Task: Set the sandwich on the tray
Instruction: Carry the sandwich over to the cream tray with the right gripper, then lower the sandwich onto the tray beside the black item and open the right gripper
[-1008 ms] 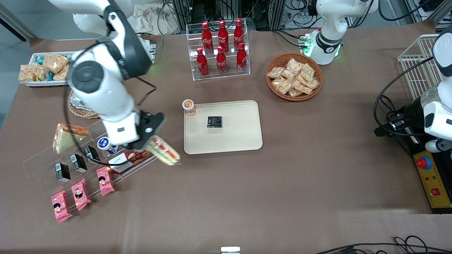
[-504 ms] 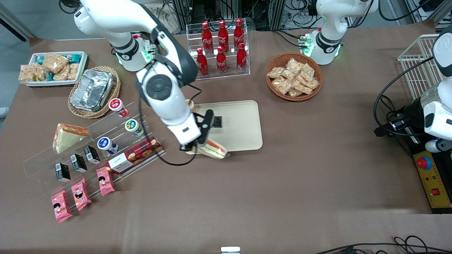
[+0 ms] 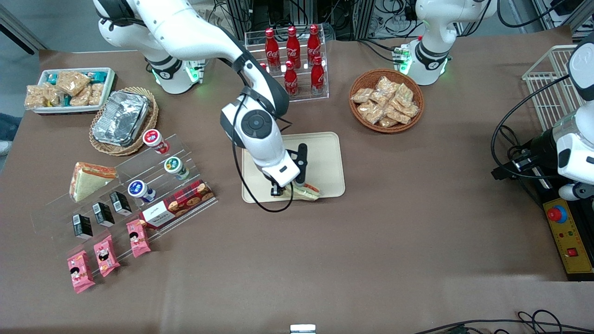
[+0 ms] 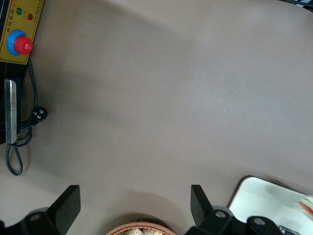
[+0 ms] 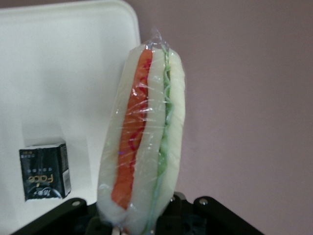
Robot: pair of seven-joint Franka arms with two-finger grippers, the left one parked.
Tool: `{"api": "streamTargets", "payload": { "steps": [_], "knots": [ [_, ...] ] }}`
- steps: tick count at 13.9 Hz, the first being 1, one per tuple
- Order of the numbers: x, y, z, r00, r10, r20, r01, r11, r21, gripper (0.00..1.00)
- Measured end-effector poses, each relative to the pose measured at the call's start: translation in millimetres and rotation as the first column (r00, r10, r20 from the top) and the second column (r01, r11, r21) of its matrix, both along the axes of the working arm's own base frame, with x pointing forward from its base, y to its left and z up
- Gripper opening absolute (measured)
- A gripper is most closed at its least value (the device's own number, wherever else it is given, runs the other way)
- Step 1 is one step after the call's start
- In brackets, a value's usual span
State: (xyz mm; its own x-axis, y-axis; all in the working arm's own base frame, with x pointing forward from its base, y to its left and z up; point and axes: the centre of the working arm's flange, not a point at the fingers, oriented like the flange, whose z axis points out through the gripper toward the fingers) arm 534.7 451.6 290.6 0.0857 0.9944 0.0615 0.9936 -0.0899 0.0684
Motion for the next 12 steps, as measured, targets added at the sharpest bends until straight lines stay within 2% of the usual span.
{"api": "streamTargets", "payload": {
  "steps": [3, 7, 12],
  "knots": [
    [-12, -2, -31, 1.000, 0.030, -0.009, -0.030, 0.999, -0.014, 0.19],
    [-22, -4, -44, 0.996, 0.088, -0.025, -0.088, 0.996, -0.032, 0.19],
    [-11, -26, -52, 0.990, 0.139, -0.033, -0.141, 0.989, -0.054, 0.19]
  ]
}}
